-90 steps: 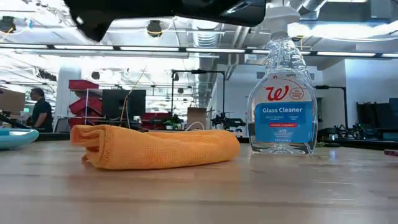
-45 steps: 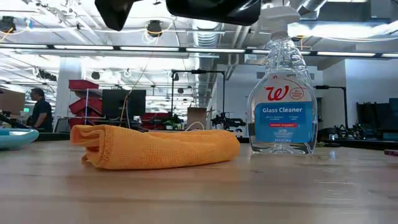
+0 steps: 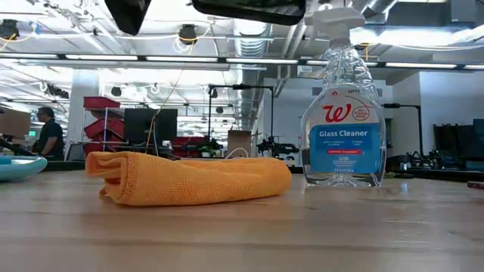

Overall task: Apply microfiber cloth
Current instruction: Wipe the black cellphone using microfiber cloth

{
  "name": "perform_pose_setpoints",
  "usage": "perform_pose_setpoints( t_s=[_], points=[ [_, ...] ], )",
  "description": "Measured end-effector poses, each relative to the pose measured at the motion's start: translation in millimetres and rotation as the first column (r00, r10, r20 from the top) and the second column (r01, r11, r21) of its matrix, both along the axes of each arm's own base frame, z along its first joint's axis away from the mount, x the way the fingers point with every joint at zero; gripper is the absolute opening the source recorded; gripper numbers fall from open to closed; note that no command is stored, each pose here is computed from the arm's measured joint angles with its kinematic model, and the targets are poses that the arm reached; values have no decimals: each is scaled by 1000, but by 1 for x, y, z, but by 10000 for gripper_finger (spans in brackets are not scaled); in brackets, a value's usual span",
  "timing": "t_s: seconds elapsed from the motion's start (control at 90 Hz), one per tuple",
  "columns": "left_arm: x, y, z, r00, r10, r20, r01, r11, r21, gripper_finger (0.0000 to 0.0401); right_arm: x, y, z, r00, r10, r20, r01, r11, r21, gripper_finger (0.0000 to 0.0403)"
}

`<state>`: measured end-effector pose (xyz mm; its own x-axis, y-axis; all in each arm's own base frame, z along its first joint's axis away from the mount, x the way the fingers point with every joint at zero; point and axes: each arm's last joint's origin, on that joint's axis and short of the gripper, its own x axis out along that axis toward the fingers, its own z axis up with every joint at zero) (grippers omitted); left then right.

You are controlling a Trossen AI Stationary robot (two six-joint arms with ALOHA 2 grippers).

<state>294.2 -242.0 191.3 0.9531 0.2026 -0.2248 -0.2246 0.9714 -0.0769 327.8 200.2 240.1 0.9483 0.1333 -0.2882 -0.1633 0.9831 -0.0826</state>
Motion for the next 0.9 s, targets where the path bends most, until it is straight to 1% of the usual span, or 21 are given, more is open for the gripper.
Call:
perform_pose_setpoints(
  t_s=[0.1,0.189,0.278,0.456,0.589,0.756,0.844,0.9],
  points=[
    [0,0,0,1000,2,2,-2,1000,-7,8,0,0,0,1000,0,-1,0,1000,-1,61],
    [-1,0,-1,1000,6,-5,-6,1000,-5,8,0,0,0,1000,2,-5,-2,1000,-2,79],
    [-1,0,-2,1000,9,-10,-9,1000,-2,8,0,0,-1,1000,4,-9,-4,1000,-9,108],
    [-1,0,-1,1000,12,-7,-12,1000,-4,8,0,-2,-2,1000,1,-13,-1,1000,-16,178],
    [-1,1,-2,999,41,-1,-41,999,-7,8,0,-2,-4,999,2,-35,-3,999,-39,214],
    [-4,0,-6,999,48,-26,-48,999,-24,8,-1,-2,-4,999,25,-38,-29,994,-110,233],
    [-11,-1,-9,996,49,-68,-52,998,-41,8,-6,-5,-4,996,28,-85,-42,986,-162,234],
    [-16,0,-7,994,41,-97,-48,997,-66,8,-11,-8,-3,991,40,-125,-67,972,-224,235]
  ],
)
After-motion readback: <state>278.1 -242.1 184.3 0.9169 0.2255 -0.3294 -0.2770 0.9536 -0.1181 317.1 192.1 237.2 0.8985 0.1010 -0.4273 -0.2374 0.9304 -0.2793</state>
